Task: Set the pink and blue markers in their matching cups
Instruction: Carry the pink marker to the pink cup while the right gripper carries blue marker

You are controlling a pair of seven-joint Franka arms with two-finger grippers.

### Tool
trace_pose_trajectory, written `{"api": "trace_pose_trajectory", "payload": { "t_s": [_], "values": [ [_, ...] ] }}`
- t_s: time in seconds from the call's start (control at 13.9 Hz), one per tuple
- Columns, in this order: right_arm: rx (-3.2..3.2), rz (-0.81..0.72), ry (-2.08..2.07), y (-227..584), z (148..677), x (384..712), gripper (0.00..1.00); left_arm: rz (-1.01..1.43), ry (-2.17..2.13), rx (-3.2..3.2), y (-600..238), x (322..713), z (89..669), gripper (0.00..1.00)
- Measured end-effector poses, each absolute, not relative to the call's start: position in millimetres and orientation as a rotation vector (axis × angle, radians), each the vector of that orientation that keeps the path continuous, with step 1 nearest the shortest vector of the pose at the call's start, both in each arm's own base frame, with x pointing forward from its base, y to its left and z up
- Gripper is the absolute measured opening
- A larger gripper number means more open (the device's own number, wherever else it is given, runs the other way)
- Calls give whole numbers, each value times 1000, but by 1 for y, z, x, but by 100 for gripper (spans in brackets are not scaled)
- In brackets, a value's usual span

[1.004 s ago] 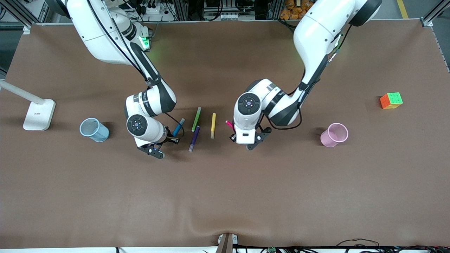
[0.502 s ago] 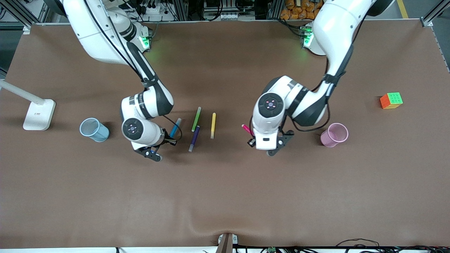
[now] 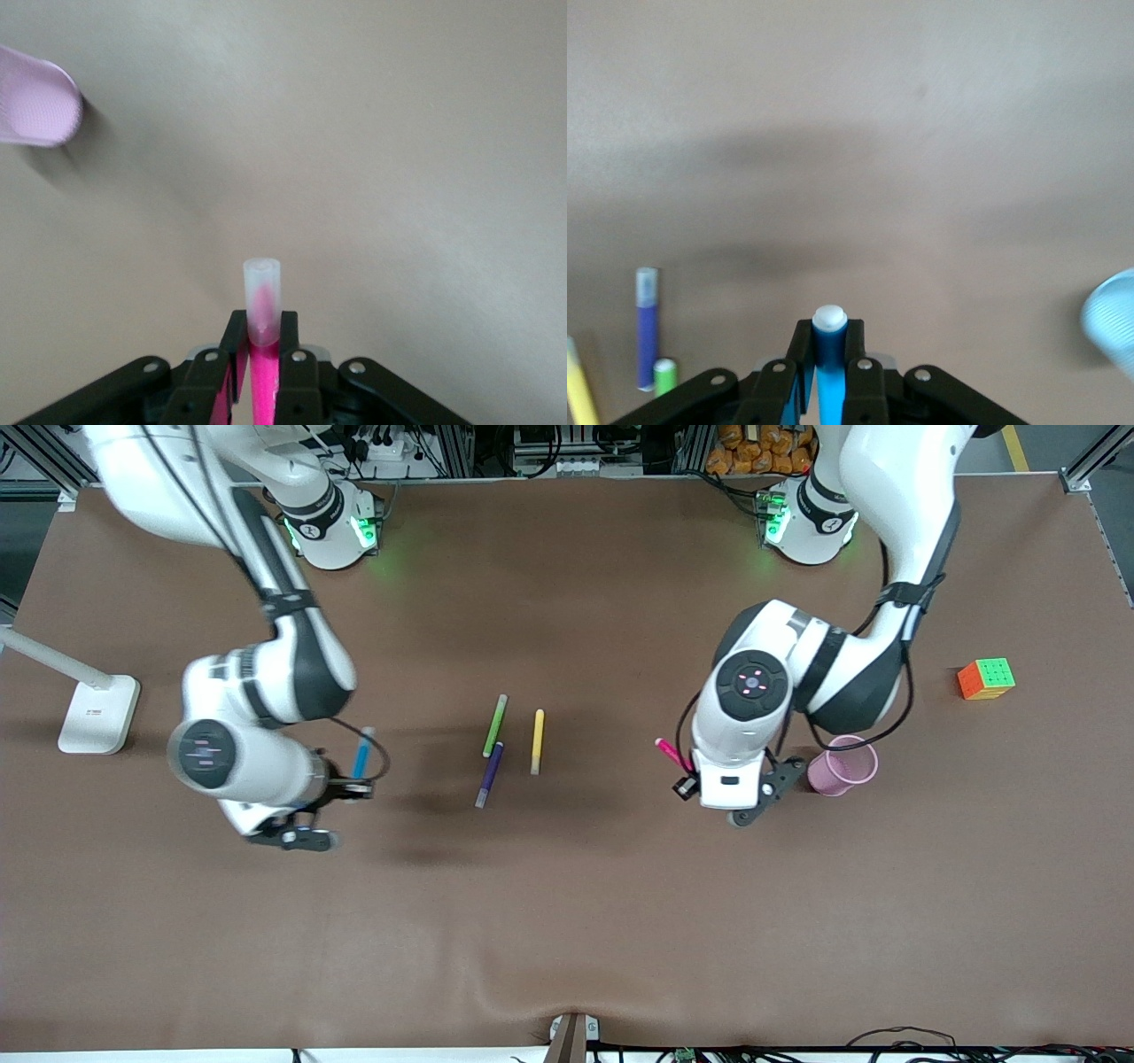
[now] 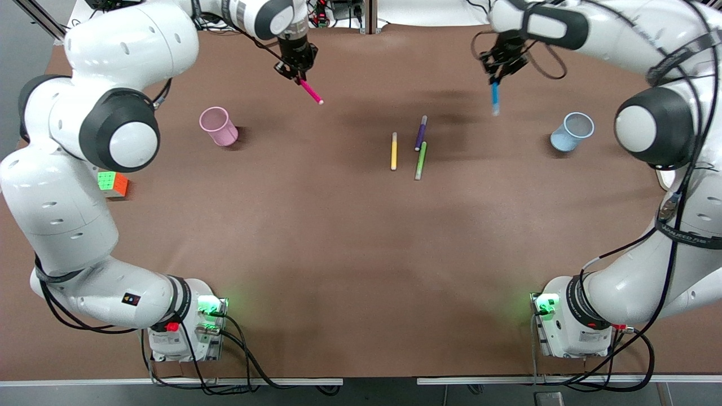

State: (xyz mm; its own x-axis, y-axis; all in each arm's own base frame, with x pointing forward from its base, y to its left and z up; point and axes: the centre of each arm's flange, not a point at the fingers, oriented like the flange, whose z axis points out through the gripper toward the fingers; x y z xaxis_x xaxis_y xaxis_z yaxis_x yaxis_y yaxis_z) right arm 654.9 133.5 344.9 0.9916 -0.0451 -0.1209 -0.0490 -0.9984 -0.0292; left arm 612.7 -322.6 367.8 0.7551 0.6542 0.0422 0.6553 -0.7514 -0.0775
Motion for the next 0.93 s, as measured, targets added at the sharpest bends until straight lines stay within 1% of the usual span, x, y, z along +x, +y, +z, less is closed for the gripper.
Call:
{"api": "trace_pose_trajectory", "payload": {
  "t_s": [0.22, 0.43, 0.72, 0.93],
  "values": [
    [-3085, 144, -93, 72, 368, 662, 18, -49, -1039, -2821, -295, 622, 372, 18],
    [-3069, 114, -224, 28, 385, 658, 18, -85, -1027, -2772, -273, 629, 369, 18],
    [-3037, 52, -382, -2, 409, 635, 18, -156, -1017, -2686, -230, 638, 366, 18],
    [-2982, -64, -503, -31, 410, 622, 18, -213, -1001, -2606, -189, 640, 365, 18]
  ]
}}
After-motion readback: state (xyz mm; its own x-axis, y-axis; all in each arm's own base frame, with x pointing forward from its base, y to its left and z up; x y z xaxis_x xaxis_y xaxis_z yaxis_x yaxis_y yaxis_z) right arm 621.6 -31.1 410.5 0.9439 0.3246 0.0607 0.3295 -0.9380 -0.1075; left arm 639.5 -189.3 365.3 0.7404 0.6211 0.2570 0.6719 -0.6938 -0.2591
